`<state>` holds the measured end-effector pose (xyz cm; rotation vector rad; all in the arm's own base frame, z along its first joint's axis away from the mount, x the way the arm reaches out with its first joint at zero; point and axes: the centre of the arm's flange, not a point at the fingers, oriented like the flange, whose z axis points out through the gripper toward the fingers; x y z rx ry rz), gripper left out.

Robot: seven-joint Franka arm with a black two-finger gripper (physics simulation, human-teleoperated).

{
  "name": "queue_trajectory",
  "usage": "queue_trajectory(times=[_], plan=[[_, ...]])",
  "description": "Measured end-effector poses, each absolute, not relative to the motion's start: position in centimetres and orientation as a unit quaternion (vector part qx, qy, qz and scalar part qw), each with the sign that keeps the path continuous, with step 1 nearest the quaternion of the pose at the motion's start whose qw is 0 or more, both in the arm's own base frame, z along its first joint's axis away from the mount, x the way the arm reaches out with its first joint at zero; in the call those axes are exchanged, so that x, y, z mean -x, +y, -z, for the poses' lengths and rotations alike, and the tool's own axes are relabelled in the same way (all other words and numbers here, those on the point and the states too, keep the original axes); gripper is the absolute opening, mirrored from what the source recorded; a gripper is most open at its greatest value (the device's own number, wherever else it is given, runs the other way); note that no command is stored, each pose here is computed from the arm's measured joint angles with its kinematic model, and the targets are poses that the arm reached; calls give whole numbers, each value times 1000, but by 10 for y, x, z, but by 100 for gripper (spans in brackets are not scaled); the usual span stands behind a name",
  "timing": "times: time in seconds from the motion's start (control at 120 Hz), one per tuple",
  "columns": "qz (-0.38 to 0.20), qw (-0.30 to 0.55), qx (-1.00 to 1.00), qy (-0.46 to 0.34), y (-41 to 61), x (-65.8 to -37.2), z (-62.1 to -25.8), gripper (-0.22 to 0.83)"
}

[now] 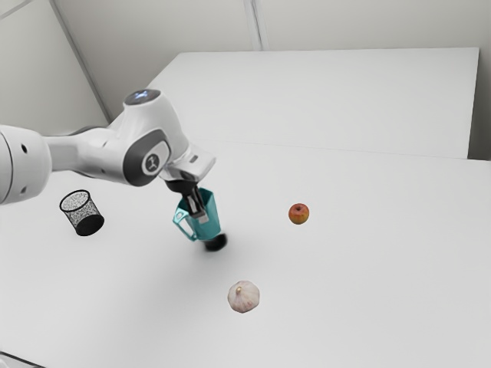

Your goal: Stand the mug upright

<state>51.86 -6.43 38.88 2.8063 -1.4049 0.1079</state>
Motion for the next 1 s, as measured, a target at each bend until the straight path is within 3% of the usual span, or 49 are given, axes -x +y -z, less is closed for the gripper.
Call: queue_trajectory(times=[0.258, 0.533, 0.858, 1.0], plan=[[-39, -17, -931, -364, 8, -519, -376, -17], [-52, -25, -922, -382, -32, -521, -375, -17], [-56, -23, -922, -382, -50, -521, -373, 1], [-56, -24, -929, -365, -35, -523, -374, 13]])
